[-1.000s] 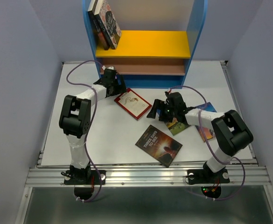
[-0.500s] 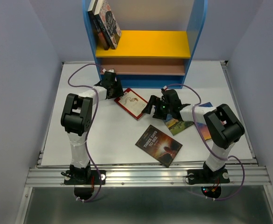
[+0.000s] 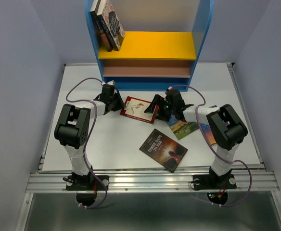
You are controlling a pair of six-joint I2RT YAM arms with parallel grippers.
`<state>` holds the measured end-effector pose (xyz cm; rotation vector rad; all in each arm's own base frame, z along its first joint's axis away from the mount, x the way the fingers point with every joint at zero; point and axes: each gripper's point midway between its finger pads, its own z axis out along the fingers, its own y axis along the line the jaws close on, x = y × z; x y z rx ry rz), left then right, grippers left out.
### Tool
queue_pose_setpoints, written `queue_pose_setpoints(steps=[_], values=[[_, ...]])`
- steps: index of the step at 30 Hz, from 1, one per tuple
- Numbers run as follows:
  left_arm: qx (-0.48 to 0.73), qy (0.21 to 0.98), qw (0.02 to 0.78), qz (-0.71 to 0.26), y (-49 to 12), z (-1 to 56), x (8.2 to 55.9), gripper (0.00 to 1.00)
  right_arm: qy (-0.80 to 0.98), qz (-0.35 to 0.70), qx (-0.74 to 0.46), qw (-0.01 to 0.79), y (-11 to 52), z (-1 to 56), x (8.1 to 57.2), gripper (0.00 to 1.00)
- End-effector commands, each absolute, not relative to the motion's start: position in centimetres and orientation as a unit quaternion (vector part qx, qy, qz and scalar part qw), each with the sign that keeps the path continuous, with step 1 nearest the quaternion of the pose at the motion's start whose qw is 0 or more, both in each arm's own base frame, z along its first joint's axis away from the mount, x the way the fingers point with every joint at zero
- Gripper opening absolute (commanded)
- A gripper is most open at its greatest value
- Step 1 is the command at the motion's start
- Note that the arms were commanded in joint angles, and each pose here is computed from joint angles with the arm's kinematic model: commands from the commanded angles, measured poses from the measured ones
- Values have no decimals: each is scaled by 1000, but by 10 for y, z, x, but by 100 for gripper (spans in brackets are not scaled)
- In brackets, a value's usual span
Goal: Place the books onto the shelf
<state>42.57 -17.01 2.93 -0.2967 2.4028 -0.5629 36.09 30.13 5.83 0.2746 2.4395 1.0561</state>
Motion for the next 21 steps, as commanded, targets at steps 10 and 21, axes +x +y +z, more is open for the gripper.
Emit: queue_pose_setpoints(steps=[10,21], values=[[-90,924,232,-289,-241,20,343,22,824,484,32,293,328,149,365,98],[-92,910,241,-324,-258,33,342,19,786,538,-5,303,337,184,352,70]])
